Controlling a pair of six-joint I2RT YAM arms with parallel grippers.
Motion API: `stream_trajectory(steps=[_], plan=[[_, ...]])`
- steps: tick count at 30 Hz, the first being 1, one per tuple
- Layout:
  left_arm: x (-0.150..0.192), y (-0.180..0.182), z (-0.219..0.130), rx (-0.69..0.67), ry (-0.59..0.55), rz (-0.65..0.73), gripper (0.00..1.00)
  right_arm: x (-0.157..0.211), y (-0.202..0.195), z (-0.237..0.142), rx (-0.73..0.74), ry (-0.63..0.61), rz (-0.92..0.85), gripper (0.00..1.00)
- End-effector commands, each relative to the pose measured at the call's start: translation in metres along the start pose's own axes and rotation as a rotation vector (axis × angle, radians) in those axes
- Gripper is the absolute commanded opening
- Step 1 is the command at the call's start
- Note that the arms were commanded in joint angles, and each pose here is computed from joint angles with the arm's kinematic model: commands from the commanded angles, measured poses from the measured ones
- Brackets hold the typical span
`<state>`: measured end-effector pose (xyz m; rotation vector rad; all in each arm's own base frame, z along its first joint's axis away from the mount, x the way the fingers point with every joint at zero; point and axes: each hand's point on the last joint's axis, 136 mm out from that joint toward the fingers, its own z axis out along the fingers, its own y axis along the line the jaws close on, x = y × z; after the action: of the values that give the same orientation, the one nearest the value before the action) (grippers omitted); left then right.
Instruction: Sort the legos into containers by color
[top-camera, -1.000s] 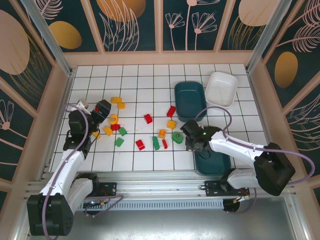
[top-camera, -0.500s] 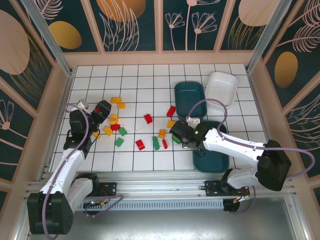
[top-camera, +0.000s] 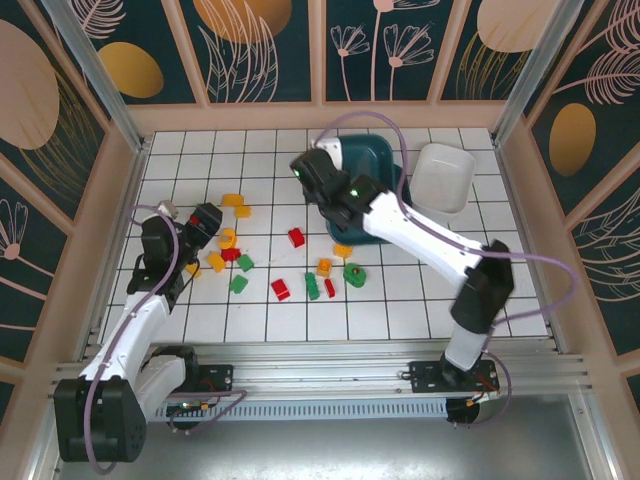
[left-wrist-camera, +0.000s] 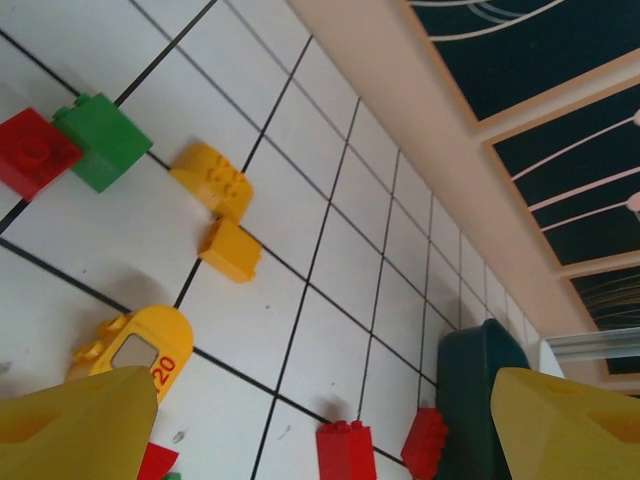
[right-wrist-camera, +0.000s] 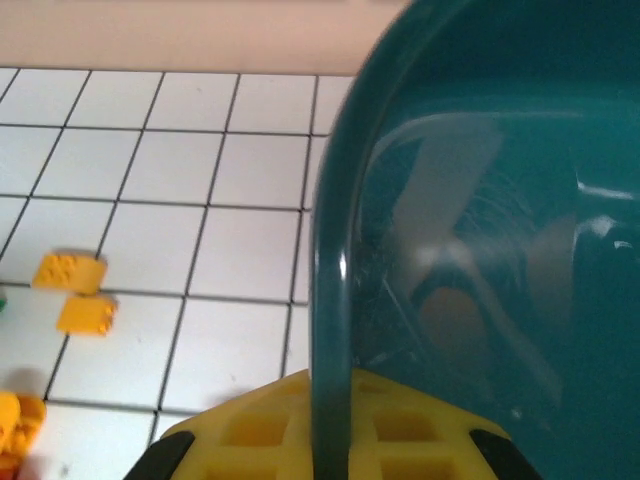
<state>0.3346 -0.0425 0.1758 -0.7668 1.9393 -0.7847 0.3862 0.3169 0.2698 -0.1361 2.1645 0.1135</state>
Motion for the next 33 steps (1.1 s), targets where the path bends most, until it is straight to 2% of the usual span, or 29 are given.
stream_trajectory(steps=[1,6,9,15,21,22,26,29,33], plan=[[-0.002,-0.001,0.004,-0.022,0.023,0.018,0.86,-0.048,0.027,0.036,-0.067,-0.093,-0.023,0.0],[0.003,0.0,0.01,-0.018,0.053,-0.003,0.85,-0.057,0.046,0.113,-0.086,-0.035,-0.005,0.0],[0.005,0.003,0.013,-0.025,0.058,-0.012,0.85,-0.053,0.055,0.146,-0.108,-0.018,0.014,0.0],[0.005,0.004,0.017,-0.031,0.07,-0.012,0.85,-0.02,0.064,0.185,-0.165,0.026,0.051,0.0],[0.003,0.001,0.02,-0.027,0.073,-0.022,0.85,0.003,0.055,0.214,-0.163,0.085,0.111,0.0],[0.003,0.001,0.021,-0.029,0.073,-0.024,0.85,0.005,0.056,0.216,-0.171,0.093,0.117,0.02],[0.002,0.0,0.024,-0.029,0.075,-0.029,0.85,0.009,0.059,0.219,-0.194,0.109,0.142,0.25],[0.0,-0.003,0.028,-0.027,0.083,-0.031,0.85,0.002,0.061,0.216,-0.228,0.112,0.173,0.37],[-0.002,-0.011,0.034,-0.006,0.103,-0.036,0.84,-0.02,0.062,0.197,-0.269,0.098,0.186,0.41]])
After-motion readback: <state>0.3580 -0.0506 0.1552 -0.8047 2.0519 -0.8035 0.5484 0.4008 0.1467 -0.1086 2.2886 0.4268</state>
